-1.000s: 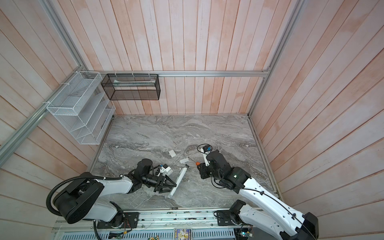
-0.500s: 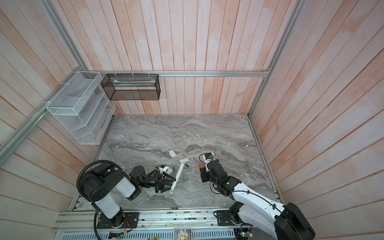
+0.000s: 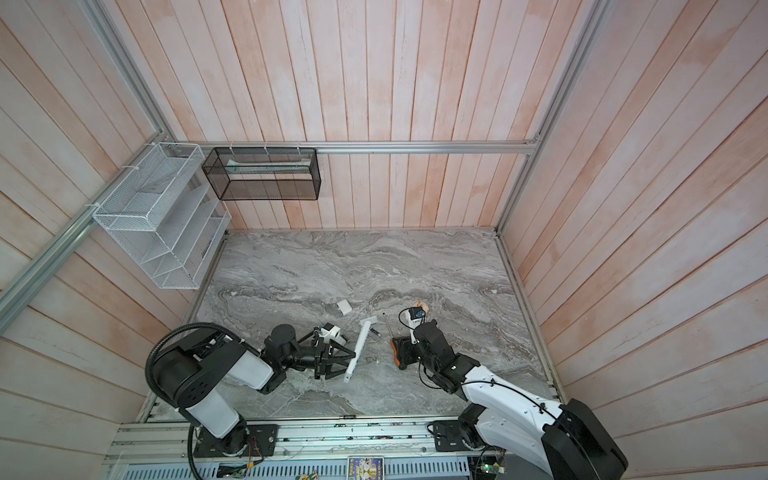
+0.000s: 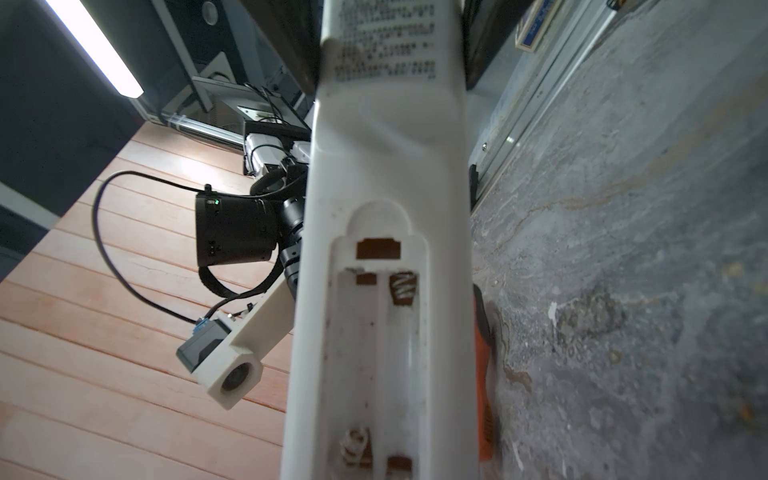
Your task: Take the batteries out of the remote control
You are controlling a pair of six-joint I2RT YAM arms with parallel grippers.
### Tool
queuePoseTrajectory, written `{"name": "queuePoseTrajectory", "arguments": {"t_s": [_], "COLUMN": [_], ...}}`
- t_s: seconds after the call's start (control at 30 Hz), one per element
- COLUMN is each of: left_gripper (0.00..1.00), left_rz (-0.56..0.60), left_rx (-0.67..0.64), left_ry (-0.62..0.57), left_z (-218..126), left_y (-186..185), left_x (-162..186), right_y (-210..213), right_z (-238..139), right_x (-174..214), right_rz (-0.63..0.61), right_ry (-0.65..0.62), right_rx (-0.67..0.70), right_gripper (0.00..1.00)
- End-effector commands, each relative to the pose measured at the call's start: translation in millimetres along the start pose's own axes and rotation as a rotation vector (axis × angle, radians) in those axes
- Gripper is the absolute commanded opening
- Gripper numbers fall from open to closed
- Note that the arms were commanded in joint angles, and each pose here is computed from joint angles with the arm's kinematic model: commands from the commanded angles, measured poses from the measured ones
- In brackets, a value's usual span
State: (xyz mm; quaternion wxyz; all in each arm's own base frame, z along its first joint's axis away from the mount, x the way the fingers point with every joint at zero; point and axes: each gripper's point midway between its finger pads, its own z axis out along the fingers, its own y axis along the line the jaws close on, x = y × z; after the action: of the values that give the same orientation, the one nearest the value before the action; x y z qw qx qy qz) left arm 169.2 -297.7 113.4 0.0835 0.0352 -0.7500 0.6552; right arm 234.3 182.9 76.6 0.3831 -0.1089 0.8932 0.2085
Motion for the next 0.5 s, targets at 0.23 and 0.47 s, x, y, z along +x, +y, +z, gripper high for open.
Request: {"name": "queuePoseTrajectory", "arguments": {"t_s": [0.23,0.47], "left_gripper": [0.40,0.38], "left_rz": [0.344,0.404], "left_rx": [-0.677,-0.881], "left_ry": [-0.046,0.007], "left_z": [-24,-16], "left_y": [54,107], "left_x": [-26,-18], "right_y": [19,14], "right_z": [-24,-43], "right_x": [-49,-77], "right_rz": [0.024,0.026], "right_ry": [-0.097,-0.097], "right_rx": [-0.040,0.010], "right_gripper": [0.66,0.72]}}
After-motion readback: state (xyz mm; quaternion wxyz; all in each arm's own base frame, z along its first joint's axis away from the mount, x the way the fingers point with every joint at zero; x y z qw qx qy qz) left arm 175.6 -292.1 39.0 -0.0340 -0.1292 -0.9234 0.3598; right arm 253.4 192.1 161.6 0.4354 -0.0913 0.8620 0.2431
